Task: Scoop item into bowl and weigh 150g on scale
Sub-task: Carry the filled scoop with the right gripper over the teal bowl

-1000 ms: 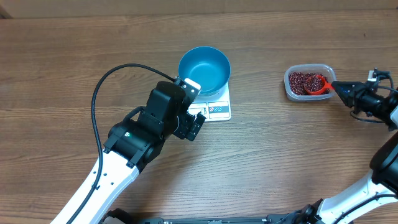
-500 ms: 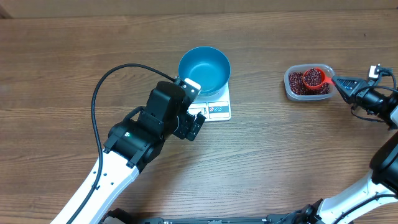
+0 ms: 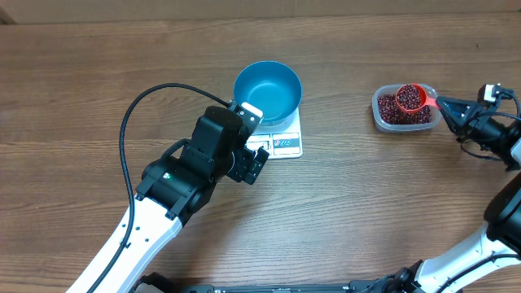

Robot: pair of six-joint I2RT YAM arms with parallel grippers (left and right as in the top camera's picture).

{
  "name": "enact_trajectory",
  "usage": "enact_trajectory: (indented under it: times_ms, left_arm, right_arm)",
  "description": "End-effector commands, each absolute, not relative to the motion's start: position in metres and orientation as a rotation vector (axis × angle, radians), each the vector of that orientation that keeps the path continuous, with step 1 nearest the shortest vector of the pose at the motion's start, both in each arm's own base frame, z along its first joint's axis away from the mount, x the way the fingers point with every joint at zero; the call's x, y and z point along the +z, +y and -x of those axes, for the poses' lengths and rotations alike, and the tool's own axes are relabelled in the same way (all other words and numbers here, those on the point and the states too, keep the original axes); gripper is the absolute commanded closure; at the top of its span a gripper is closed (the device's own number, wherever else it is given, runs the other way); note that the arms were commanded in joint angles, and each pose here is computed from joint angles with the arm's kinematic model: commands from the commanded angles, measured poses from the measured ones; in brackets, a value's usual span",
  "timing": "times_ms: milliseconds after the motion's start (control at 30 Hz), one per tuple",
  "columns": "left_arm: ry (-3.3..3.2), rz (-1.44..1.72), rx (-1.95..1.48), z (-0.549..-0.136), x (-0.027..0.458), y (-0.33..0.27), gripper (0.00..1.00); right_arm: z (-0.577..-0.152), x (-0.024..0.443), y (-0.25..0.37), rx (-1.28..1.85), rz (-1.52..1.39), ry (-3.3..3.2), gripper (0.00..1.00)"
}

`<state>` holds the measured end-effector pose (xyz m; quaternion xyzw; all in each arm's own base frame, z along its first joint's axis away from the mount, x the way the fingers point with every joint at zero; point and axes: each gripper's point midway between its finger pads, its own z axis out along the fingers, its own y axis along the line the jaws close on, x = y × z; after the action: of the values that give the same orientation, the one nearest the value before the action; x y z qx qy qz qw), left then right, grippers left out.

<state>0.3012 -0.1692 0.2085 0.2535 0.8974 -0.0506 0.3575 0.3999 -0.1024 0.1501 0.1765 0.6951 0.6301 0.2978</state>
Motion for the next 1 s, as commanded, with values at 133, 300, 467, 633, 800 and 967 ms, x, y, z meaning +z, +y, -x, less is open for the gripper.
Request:
enact_trajectory:
  times_ms: [133,300,467,633,800,967]
  left_arm:
    - [2.314,-0.637,-0.152,-0.300,0.211,-0.169,0.00]
    - [2.314,-0.637,-0.152,-0.300,0.211,-0.169,0.00]
    - [2.314,-0.637,-0.152,-0.300,0.211,-0.169,0.00]
    - [2.313,-0.637,-0.152,-0.300,0.211,-0.169,0.00]
    - [2.313,-0.637,-0.152,-0.300,0.211,-0.169,0.00]
    - [2.314,-0.637,-0.152,-0.300,0.211,-0.169,0.00]
  right_arm:
    - [-0.397,0.154,-0.083,1.791,-0.487,1.830,0.96]
    - [-0.401,0.154,-0.059,1.836,-0.444,1.864,0.96]
    - [-0.405,0.154,-0.020,1.896,-0.355,1.915,0.96]
    - [-0.406,0.155,0.027,1.958,-0.230,1.972,0.96]
    - [-0.404,0.156,0.062,1.997,-0.116,2.006,0.96]
    - [-0.406,0.158,0.085,2.040,-0.067,2.038,0.96]
